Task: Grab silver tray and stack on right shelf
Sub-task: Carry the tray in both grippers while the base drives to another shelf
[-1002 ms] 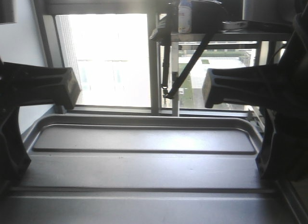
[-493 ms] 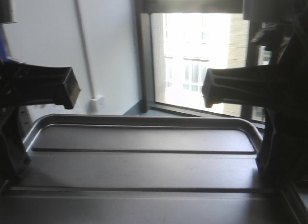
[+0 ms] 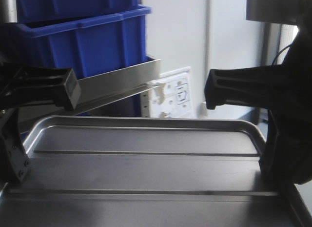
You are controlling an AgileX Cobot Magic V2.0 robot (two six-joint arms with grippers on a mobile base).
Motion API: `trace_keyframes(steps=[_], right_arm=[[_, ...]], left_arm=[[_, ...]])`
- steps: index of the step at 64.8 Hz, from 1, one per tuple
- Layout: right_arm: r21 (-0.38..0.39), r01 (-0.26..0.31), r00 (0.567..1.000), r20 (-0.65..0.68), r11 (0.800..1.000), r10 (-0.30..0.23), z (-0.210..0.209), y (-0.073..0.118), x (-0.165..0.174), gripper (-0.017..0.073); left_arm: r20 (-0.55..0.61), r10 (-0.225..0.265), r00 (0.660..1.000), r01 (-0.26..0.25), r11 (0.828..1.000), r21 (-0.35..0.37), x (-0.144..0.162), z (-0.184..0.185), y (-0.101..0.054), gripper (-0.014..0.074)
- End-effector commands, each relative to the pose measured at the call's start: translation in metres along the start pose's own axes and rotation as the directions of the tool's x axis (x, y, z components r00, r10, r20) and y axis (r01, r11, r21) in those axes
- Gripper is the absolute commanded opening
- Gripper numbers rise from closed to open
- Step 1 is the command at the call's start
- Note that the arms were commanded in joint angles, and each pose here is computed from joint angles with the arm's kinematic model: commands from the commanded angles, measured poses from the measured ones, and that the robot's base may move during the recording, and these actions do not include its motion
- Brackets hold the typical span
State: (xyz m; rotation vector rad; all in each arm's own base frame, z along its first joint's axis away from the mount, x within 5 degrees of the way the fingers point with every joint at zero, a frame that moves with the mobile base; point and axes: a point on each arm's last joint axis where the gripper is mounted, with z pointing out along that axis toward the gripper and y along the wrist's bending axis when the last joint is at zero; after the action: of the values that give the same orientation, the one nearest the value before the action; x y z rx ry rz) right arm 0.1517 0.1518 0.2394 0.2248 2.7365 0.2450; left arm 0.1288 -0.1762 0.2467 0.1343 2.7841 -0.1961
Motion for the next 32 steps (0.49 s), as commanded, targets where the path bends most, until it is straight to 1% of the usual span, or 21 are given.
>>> trace_keyframes(steps=[1,32], right_arm=[[0.058,0.021,0.999,0.043,0.998,-0.023,-0.0087,-0.0065,-0.0079,0.0059],[0.058,0.021,0.999,0.043,0.998,-0.023,-0.0087,-0.0065,-0.0079,0.0059]], left_arm=[[0.025,0.026,0.999,-0.025,0.998,-0.052,-0.0035,-0.0108,0.0063,-0.0091],[0.025,0.026,0.999,-0.025,0.998,-0.052,-0.0035,-0.0108,0.0063,-0.0091]])
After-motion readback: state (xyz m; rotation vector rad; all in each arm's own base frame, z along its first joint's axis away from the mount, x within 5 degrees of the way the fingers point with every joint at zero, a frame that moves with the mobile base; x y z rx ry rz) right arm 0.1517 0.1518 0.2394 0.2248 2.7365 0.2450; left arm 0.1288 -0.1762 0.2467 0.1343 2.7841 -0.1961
